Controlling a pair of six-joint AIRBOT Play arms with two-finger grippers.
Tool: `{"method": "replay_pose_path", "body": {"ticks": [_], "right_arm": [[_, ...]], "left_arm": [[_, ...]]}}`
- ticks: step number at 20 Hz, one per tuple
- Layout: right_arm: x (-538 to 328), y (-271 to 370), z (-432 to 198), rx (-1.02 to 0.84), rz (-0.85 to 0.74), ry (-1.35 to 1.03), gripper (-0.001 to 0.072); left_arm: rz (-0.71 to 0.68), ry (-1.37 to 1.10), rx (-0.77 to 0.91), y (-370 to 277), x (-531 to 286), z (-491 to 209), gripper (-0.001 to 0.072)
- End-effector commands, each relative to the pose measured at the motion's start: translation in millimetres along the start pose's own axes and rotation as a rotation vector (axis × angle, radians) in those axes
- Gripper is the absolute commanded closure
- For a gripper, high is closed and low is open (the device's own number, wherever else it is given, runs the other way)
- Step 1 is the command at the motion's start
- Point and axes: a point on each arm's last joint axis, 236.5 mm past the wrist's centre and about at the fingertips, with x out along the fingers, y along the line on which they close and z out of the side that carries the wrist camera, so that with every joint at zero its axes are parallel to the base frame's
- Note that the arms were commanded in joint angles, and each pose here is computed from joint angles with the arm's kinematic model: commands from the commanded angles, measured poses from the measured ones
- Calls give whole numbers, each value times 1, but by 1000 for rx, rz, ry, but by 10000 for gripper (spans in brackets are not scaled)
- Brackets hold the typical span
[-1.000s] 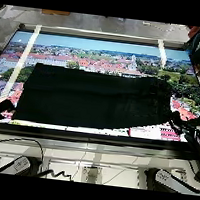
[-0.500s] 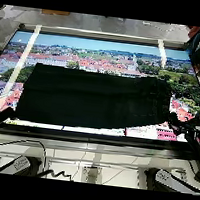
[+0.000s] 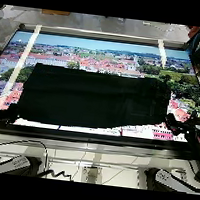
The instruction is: Fold the clothes and pants, and hang the long-sleeved shirts on hangers.
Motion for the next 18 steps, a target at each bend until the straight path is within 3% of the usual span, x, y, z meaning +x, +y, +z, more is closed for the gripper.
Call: {"method": "replay_pose_path", "body": {"ticks": [1,4,9,15,18], "right_arm": [[-16,-3,-21,-157,-46,155,662],[-49,-23,-20,-216,-188,169,662],[-114,-24,-6,-290,-271,15,662],[-165,-11,2,-307,-299,-166,662],[-165,11,11,-266,-210,-230,662]], "left_arm": [[-7,-24,52,0,5,9,682],[-22,-75,173,-14,-18,23,684],[-24,-314,342,-49,-89,50,684],[-11,-524,381,-66,-138,70,686],[-25,-580,346,-80,-135,90,689]]}}
